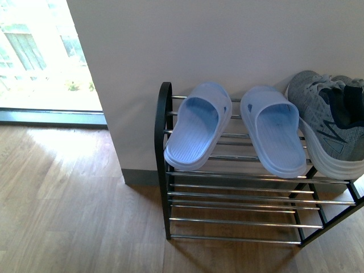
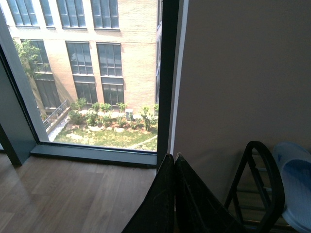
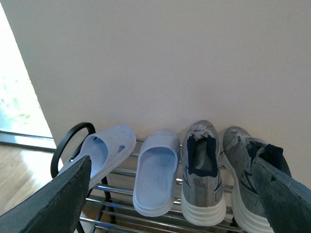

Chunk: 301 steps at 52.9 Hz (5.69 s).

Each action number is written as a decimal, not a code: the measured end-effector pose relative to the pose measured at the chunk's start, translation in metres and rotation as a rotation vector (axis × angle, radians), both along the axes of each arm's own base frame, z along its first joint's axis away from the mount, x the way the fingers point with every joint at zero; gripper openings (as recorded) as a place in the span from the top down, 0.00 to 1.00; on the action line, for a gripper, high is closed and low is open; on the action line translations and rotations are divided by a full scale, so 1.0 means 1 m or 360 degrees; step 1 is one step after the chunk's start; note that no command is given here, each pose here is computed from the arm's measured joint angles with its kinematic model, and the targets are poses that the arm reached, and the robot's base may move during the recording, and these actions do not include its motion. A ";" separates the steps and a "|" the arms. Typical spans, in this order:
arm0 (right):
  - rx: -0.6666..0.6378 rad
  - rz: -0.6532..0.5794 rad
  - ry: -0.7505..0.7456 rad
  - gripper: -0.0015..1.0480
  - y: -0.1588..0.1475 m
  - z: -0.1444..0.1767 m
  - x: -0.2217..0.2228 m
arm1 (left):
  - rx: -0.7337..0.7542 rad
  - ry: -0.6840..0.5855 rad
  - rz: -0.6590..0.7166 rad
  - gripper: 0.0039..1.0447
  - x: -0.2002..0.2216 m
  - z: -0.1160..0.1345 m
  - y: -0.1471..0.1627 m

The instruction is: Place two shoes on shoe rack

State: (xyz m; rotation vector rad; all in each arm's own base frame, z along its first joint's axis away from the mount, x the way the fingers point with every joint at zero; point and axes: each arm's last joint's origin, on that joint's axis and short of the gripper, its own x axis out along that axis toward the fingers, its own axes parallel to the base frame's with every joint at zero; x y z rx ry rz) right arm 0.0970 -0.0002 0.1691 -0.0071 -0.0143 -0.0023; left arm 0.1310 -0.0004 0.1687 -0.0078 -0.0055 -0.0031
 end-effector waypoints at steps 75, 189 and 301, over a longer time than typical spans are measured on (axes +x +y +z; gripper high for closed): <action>0.0000 0.0000 -0.0001 0.09 0.000 0.000 0.000 | 0.0000 0.0015 0.0001 0.81 -0.033 -0.002 0.000; 0.0006 0.0000 0.0002 0.09 0.000 0.000 0.000 | 0.0006 0.0015 0.0001 0.09 -0.033 -0.002 0.000; 0.0006 0.0000 0.0001 0.09 0.000 0.000 0.000 | 0.0006 0.0015 0.0001 0.09 -0.033 -0.002 0.000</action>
